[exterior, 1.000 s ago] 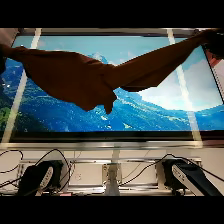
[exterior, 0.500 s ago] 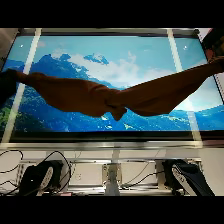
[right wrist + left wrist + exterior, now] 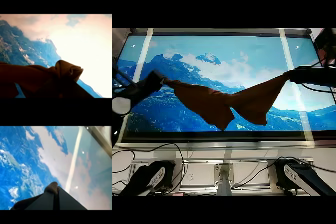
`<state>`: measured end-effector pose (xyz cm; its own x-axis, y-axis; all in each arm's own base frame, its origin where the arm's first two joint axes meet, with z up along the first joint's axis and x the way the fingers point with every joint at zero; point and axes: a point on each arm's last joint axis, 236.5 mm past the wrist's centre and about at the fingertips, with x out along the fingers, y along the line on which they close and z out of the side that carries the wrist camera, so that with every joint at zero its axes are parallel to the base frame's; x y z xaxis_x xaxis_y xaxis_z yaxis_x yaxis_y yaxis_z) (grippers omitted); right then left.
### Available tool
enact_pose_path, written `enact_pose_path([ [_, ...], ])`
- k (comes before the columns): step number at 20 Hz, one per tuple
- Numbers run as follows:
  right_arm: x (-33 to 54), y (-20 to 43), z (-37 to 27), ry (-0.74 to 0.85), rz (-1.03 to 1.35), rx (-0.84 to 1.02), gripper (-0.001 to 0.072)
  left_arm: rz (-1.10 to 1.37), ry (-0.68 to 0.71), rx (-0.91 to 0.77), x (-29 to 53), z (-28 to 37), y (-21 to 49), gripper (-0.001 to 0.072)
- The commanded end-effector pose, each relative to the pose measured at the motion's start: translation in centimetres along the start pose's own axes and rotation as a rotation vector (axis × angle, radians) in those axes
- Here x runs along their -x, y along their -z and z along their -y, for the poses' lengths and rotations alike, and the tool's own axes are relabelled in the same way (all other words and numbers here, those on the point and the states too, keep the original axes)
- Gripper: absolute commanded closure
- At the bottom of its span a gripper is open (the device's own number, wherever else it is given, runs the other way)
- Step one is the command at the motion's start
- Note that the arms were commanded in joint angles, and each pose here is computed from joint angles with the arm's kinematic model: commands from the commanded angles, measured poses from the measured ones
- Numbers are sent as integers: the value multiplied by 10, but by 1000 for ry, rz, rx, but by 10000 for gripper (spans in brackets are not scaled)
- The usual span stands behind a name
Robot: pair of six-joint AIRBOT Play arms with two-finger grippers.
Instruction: Fold the clothes and pants, and hang the long-sleeved shirts on hangers.
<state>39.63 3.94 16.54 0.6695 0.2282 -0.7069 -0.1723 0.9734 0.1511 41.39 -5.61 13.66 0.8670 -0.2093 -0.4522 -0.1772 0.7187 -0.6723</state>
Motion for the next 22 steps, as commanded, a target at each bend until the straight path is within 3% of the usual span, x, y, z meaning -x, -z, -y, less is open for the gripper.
enact_pose_path([
  [1, -76, -16, 24, 10, 91, -104, 693, 146, 32, 117, -56, -10, -21, 688],
  [6, -144, -34, 55, 35, 209, -246, 692, 139, -10, 105, -103, -31, 5, 687],
  [7, -153, -34, 60, 42, 222, -267, 569, 146, -10, 101, -108, -32, 7, 675],
  [8, -158, -34, 63, 45, 226, -285, 242, 151, -9, 97, -112, -33, 10, 639],
  [9, -161, -33, 64, 46, 227, -303, 45, 152, -11, 95, -115, -34, 11, 544],
  [10, -161, -31, 63, 44, 217, -300, 47, 152, -13, 94, -115, -35, 12, 403],
  [11, -158, -31, 65, 49, 210, -289, 47, 160, -11, 91, -115, -35, 9, 118],
  [12, -154, -30, 66, 52, 205, -277, 47, 177, -8, 92, -113, -35, 4, 0],
  [14, -143, -29, 70, 59, 193, -269, 48, 197, -10, 91, -108, -37, -7, -1],
  [16, -130, -22, 76, 64, 154, -264, 50, 201, -25, -18, -97, -39, -19, 0],
  [17, -123, -14, 82, 78, 121, -252, 82, 188, -47, -99, -92, -43, -22, 1],
  [19, -108, 10, 97, 116, 20, -223, 237, 91, -140, -208, -81, -70, -14, 1],
  [21, -96, 48, 108, 130, -131, -226, 238, -67, -273, -230, -67, -113, 8, 2],
  [22, -91, 74, 106, 106, -237, -225, 272, -147, -342, -237, -59, -134, 20, 4],
])
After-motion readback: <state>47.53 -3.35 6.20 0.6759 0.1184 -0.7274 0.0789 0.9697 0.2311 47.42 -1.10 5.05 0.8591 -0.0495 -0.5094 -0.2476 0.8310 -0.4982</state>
